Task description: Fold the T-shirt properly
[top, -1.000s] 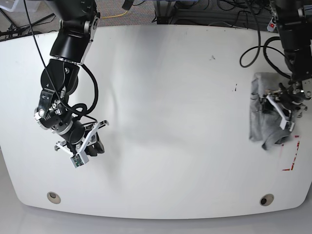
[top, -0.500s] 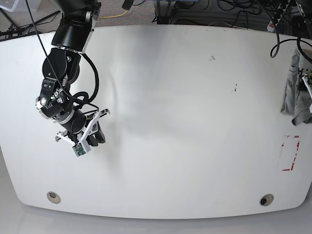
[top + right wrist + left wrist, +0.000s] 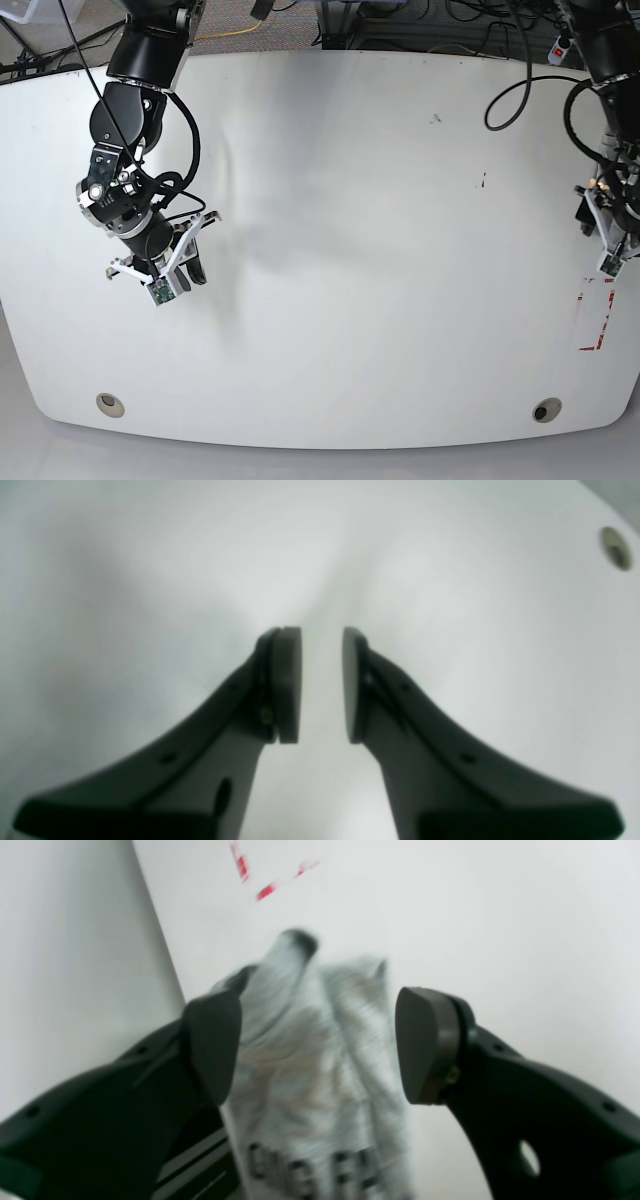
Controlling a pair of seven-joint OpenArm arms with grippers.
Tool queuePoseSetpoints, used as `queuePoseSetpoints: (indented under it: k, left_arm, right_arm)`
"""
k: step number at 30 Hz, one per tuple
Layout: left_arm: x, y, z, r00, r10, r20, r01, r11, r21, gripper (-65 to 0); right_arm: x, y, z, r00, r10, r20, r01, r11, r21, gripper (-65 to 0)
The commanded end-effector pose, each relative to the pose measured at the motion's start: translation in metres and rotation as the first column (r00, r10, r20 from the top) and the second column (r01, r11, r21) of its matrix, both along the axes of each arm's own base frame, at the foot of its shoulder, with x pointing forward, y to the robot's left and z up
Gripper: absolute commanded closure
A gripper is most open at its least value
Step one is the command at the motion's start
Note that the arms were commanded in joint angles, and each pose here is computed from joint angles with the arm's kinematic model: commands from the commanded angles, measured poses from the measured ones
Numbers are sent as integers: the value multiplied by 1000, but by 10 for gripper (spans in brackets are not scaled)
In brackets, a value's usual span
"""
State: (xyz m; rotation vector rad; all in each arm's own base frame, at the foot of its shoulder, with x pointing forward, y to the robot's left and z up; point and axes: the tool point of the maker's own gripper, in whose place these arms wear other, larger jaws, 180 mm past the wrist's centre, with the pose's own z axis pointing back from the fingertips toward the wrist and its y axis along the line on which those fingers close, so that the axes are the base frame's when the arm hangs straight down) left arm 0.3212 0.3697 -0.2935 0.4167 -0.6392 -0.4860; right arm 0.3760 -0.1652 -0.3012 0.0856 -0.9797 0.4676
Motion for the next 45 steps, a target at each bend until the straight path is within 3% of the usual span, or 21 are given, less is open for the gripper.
queuePoseSetpoints:
  k: [1,8,11,18,26,33,38,45]
  left_arm:
    - [23,-38,28,976,16,217,-4,999,-52,-444]
    - [21,-113,10,874,124,471,32,951,-308,-446]
    - [9,-128,-3,853,168,495,25,933,-359,-446]
    - [-41,-159,-31,811,242,533,12,903,-429,-446]
    - [-124,-189,-61,865,231,445,9,880,-475,-446]
    - [-196,-216,-61,933,184,310,-6,867,-498,-446]
    - [-253,-221,-73,971,175,163,-71,863,-500,-446]
    - [-319,-214,-102,987,160,-34,-157,869,-469,-444]
  right_arm:
    - [7,-7,14,992,-5,122,10,999,-44,-130]
    - [-16,-3,-14,976,36,216,-30,999,-28,-130]
    - [-31,0,-25,973,42,228,-47,999,13,-130]
    - [-81,-11,-65,980,-46,195,30,996,82,-130]
    - [-153,-37,-88,977,-190,97,167,963,211,-130]
    - [-218,-46,-96,970,-243,-11,239,944,227,-130]
    - [-270,-52,-104,946,-299,-122,321,910,261,-130]
    - [-351,-49,-114,896,-321,-306,399,885,241,-130]
